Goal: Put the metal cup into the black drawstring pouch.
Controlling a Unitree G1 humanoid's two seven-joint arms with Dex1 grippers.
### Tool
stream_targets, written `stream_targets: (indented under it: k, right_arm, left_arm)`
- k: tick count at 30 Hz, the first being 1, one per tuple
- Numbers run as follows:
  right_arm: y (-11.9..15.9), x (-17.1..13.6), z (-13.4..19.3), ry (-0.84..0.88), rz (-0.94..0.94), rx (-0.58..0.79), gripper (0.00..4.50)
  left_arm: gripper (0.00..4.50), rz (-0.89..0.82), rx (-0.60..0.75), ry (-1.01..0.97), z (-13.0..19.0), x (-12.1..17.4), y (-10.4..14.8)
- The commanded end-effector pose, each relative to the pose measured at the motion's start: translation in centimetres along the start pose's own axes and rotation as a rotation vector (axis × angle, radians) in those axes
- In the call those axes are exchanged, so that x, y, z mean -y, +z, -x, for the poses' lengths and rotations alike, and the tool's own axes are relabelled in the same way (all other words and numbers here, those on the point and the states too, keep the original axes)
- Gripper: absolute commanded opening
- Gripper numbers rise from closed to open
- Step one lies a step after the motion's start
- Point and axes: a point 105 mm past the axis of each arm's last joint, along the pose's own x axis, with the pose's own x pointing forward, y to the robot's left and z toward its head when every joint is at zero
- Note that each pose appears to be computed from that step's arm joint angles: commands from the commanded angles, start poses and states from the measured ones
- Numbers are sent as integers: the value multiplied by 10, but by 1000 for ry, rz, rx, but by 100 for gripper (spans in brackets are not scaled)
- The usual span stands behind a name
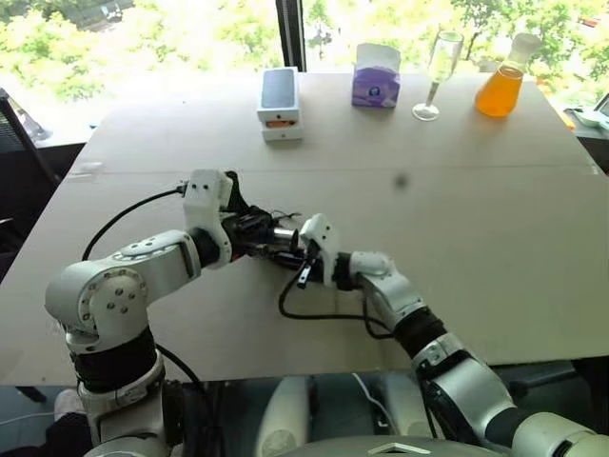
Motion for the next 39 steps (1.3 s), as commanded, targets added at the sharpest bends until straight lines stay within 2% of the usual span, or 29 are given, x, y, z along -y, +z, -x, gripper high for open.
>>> stream_targets:
  k: [1,7,14,18,23,28,34,39]
  right_arm:
    - [21,-2,-26,-52,-40,90,16]
    - [34,13,-12,-111,-168,189,16]
    - [38,2,-8,-34,-223,208,16]
    - [41,-6,-10,21,-235,210,16]
    - [44,-14,-12,74,-202,199,16]
    - [39,-21,-16,104,-149,174,16]
    - [65,-1,-13,20,-261,316,16]
    - [69,13,2,-35,-339,372,16]
  left_arm:
    - [0,39,26,-27,6,6,0]
    - [0,133,25,31,7,-8,-9]
    - [0,236,86,53,6,-17,-5]
    - [0,293,136,-10,5,-9,2]
    - [0,328,244,-148,4,12,29]
    - [0,345,228,-164,1,15,27]
    - [0,408,190,-144,0,8,13]
    - [0,461,187,-154,-2,6,12]
